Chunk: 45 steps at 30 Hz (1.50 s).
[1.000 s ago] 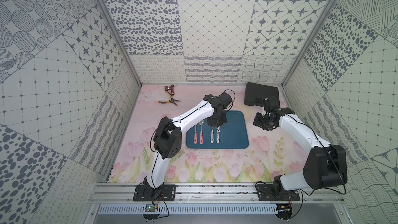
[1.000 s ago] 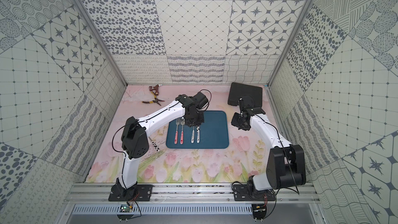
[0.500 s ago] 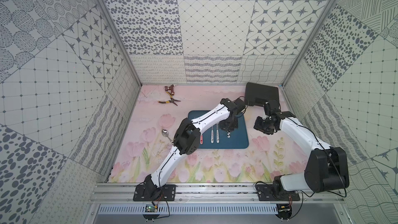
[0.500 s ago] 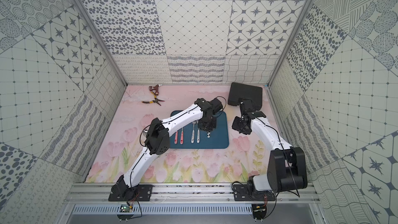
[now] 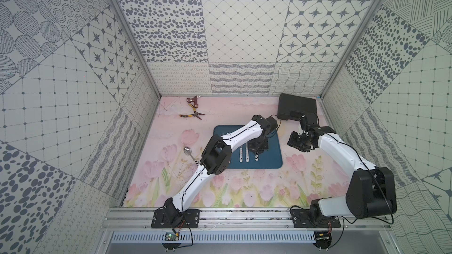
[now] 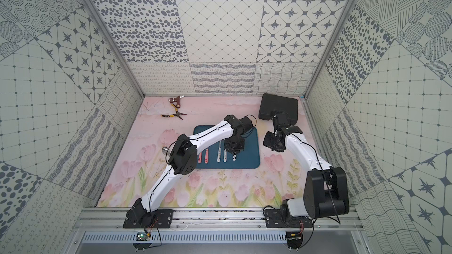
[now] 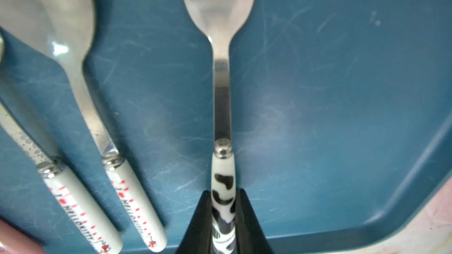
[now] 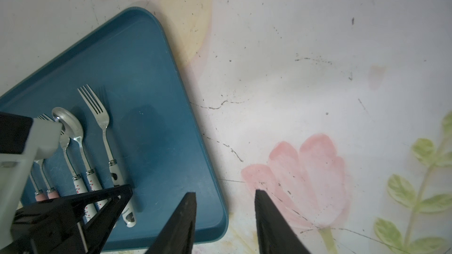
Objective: Set the spoon and fork side by side
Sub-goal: Place the fork on the tray.
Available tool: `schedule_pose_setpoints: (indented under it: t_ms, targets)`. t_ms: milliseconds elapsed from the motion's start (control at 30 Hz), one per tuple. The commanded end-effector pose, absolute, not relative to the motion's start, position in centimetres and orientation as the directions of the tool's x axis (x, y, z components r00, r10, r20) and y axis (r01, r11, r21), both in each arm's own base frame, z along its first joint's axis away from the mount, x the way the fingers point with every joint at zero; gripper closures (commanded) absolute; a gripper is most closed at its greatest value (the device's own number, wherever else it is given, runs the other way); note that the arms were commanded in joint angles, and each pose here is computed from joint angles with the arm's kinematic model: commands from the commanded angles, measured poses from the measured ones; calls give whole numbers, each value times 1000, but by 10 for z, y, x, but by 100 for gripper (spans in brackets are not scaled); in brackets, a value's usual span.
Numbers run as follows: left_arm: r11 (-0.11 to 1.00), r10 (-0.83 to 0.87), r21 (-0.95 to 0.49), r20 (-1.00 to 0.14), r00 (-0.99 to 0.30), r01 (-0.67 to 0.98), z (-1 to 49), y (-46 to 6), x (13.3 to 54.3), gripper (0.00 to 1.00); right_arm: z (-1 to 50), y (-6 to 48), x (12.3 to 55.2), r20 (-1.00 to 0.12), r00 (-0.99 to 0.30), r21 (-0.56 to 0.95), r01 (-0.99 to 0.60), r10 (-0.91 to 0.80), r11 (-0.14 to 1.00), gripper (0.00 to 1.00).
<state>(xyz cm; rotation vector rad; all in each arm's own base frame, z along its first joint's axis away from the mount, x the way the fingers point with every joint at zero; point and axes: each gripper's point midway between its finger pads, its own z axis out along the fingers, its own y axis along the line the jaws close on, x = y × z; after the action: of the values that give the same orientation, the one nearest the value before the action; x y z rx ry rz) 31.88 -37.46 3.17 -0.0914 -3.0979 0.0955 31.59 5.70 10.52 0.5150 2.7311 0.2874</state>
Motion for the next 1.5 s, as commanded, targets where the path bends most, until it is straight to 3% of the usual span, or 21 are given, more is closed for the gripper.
schedule_pose_setpoints:
  t_ms: [0,333,667,800,933,1067,1167,1300,1467]
  targets:
    - [1000,5,-29,99,-995,2,31,-368,302,94,107,58,322,-308,-868,273,312,390,910,56]
    - [999,5,-52,95,-995,0,28,-376,304,90,107,59,322,-310,-866,279,311,392,909,57]
    - [999,21,-33,84,-996,19,22,-373,307,75,109,59,321,-316,-865,282,307,390,909,57]
    - [1000,17,-23,75,-997,15,26,-370,308,62,110,58,320,-321,-863,283,306,390,909,57]
    - [997,26,-78,14,-1000,24,52,-378,315,54,113,57,320,-334,-858,281,306,391,910,57]
    - [983,35,-172,-125,-992,56,120,-386,329,49,114,57,319,-340,-856,283,302,390,910,57]
    - [994,-3,-103,-204,-979,19,159,-350,333,45,114,57,319,-340,-857,284,299,387,911,57]
    - [972,-232,4,-115,-966,-234,142,-253,318,47,116,60,320,-344,-857,300,286,383,910,56]
    - [827,-561,17,-45,-826,-562,112,-144,280,48,117,66,320,-342,-863,323,264,372,909,55]
